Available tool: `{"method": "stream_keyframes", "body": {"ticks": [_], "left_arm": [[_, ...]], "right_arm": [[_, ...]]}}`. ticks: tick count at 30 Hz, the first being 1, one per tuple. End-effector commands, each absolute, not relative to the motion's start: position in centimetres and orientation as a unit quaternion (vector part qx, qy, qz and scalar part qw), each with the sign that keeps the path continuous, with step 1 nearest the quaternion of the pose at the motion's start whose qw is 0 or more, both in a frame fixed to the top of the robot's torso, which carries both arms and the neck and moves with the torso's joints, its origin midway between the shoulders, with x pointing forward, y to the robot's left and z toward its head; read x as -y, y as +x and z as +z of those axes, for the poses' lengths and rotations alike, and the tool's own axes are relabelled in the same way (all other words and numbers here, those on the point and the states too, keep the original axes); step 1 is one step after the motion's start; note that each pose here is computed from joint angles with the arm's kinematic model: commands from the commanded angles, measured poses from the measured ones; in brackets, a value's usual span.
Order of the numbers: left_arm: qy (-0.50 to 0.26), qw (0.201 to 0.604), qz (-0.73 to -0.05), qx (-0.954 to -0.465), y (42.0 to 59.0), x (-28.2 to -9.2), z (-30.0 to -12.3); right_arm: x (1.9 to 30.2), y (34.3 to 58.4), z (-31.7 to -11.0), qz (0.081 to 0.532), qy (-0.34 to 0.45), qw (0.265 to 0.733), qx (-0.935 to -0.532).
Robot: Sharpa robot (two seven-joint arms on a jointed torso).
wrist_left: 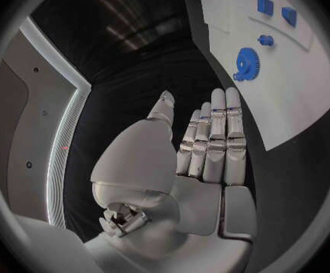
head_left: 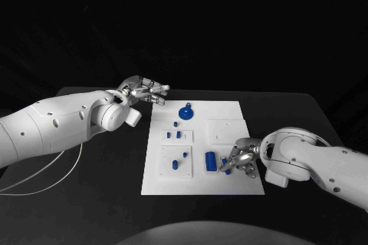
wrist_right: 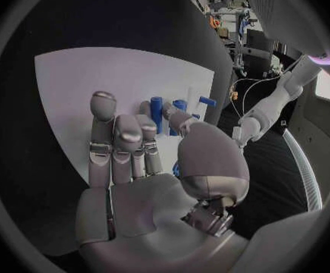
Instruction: Assemble the parts on the task board
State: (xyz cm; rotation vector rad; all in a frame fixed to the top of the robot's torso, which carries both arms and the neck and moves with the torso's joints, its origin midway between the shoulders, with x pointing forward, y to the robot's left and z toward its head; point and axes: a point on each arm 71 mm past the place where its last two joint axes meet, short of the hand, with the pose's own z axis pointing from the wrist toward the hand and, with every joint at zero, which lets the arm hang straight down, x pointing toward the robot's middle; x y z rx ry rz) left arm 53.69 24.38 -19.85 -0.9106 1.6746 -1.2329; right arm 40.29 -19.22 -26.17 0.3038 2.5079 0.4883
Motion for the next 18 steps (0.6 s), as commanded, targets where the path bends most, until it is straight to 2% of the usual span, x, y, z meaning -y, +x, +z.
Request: {"method": "stream_keyframes", "body": {"ticks": [1, 18], "left_arm": [[-0.359, 0.417, -0.498, -0.670, 53.63, -24.11, -19.84], [-0.357, 0.415, -0.497, -0.673, 53.60, -24.14, -19.88]], "right_arm": [[19.51, 40.24, -26.43, 0.154, 0.117, 0.278, -0.941], [19.44, 40.26, -26.29, 0.162, 0.132, 0.286, -0.935]]}}
